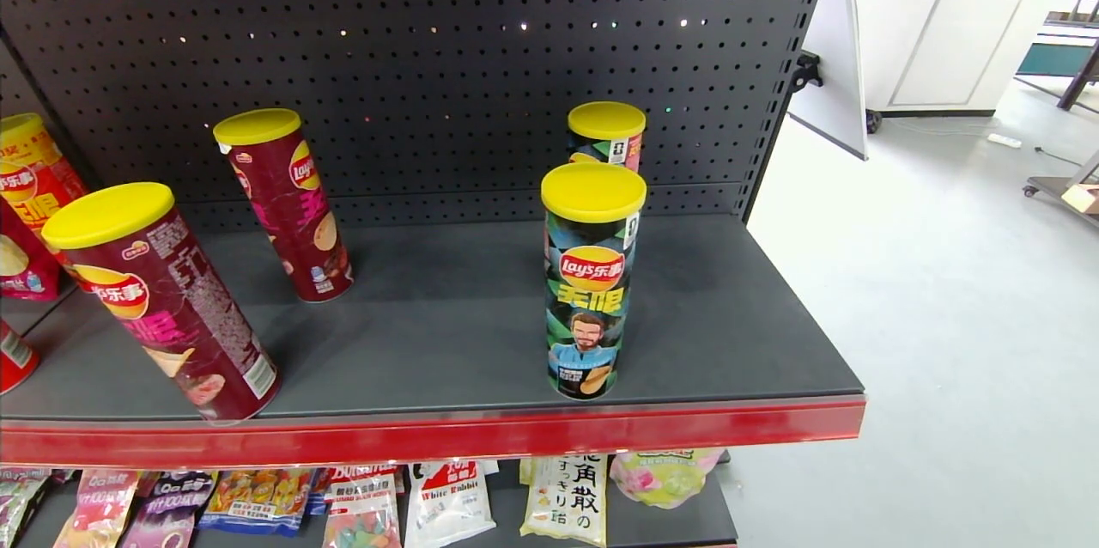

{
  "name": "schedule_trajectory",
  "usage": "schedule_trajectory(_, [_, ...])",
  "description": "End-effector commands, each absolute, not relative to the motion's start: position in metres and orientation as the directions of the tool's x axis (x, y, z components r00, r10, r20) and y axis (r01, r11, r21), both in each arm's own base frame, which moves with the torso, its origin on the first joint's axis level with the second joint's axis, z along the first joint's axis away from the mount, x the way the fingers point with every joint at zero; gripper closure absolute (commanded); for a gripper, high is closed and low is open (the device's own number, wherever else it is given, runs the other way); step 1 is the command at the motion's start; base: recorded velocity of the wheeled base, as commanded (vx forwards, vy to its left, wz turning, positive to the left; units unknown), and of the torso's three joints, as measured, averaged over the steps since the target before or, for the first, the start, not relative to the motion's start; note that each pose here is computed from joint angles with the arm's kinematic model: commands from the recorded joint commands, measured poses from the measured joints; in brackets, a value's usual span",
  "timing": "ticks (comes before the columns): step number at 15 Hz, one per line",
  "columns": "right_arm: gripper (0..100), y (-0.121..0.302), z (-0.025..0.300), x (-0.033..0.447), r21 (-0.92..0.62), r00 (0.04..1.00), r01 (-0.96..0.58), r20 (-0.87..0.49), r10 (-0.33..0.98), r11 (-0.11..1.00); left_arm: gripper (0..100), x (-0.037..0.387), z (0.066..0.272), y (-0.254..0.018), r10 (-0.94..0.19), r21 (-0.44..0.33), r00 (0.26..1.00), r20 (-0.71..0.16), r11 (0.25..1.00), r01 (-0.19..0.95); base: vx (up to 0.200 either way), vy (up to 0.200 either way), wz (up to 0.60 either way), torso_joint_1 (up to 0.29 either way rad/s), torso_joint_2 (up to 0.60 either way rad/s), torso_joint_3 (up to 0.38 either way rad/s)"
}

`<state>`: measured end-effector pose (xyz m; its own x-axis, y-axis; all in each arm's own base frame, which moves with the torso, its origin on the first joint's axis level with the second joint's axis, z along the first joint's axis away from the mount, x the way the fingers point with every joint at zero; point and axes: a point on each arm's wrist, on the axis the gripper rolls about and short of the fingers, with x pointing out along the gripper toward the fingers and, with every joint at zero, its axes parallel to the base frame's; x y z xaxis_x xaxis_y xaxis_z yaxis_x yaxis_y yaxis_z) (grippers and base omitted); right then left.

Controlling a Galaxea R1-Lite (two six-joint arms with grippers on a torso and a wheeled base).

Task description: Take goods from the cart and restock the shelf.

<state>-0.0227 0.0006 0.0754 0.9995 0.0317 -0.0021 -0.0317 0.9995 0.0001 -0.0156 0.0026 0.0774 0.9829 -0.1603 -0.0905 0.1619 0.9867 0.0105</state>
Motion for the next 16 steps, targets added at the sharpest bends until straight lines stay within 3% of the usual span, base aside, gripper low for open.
schedule_trajectory(1, [0,0.0006,0.0753,-0.0228,0.000,0.999,-0.032,-0.002,0.032,0.999,0,-0.0154,0.0774,0.0026,-0.160,0.011,0.983,-0.092,0.987,0.161,0.000,0.000,0.00,0.000,0.00,0.000])
schedule_trajectory(6, [0,0.0006,0.0753,-0.0228,0.000,0.999,-0.032,-0.002,0.032,0.999,0,-0.0154,0.0774,0.0026,-0.160,0.012,0.983,-0.092,0.987,0.161,-0.200,0.000,0.00,0.005,0.00,0.002])
schedule_trajectory(9, [0,0.0006,0.0753,-0.0228,0.002,0.999,-0.032,-0.002,0.032,0.999,0,-0.0154,0.0774,0.0025,-0.161,0.014,0.983,-0.092,0.987,0.163,0.000,0.000,0.00,0.000,0.00,0.000])
schedule_trajectory(16, [0,0.0006,0.0753,-0.0228,0.002,0.999,-0.032,-0.002,0.032,0.999,0,-0.0154,0.0774,0.0025,-0.161,0.014,0.983,-0.092,0.987,0.163,0.000,0.200,0.00,0.008,0.00,0.001])
